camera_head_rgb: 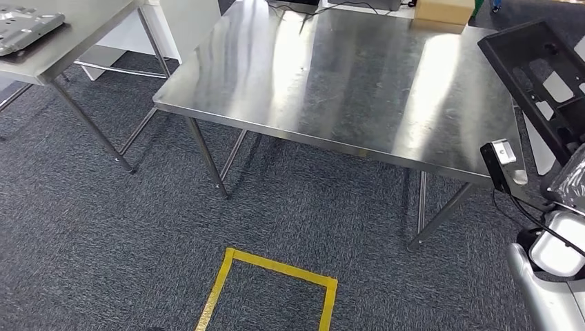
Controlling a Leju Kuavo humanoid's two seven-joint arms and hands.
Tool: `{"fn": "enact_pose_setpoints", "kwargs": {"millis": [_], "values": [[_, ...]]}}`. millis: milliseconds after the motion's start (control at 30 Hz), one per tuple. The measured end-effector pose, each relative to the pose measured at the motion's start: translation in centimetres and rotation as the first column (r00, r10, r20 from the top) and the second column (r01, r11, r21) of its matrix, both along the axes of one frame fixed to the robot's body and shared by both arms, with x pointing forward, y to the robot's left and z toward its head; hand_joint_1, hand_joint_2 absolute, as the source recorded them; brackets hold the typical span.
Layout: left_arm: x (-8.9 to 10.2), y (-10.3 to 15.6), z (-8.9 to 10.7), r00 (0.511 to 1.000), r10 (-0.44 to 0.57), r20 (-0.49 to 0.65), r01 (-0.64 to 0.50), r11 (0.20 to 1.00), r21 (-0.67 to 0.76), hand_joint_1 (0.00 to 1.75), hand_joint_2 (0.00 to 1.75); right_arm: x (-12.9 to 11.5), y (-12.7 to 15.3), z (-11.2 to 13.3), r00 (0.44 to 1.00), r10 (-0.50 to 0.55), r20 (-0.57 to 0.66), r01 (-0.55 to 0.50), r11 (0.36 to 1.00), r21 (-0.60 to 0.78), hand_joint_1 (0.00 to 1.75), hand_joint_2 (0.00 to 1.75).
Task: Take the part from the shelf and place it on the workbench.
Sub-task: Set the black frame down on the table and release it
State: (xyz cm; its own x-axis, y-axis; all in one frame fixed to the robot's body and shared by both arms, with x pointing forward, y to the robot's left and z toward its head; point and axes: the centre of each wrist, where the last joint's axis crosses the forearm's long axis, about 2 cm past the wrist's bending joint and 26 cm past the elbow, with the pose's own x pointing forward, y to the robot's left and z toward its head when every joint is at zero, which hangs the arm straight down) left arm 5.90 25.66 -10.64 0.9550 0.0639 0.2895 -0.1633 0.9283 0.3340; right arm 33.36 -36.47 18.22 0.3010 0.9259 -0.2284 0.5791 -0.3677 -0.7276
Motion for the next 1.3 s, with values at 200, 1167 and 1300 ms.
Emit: {"fn": "enact_pose_setpoints", "kwargs": {"millis": [200,1167,1300], "values": [[0.0,0.0,0.0,1.000,-0.009,-0.003,0.009,1.000,0.001,0.00,1.75,0.5,1.9,-0.2,0.999,0.024,-0.031,-0.024,1.000,0.000,1.75,1.75],[0.4,0.5,0.0,0.996,-0.092,0.005,0.092,0.996,-0.003,0.00,1.75,9.5,9.2,0.6,0.937,0.134,-0.322,-0.211,0.953,-0.217,1.75,1.75],[0.2,0.6,0.0,0.996,-0.094,-0.001,0.094,0.996,-0.002,0.00,1.75,9.7,10.4,-0.2,0.919,0.134,-0.372,-0.228,0.948,-0.222,1.75,1.75]]}}
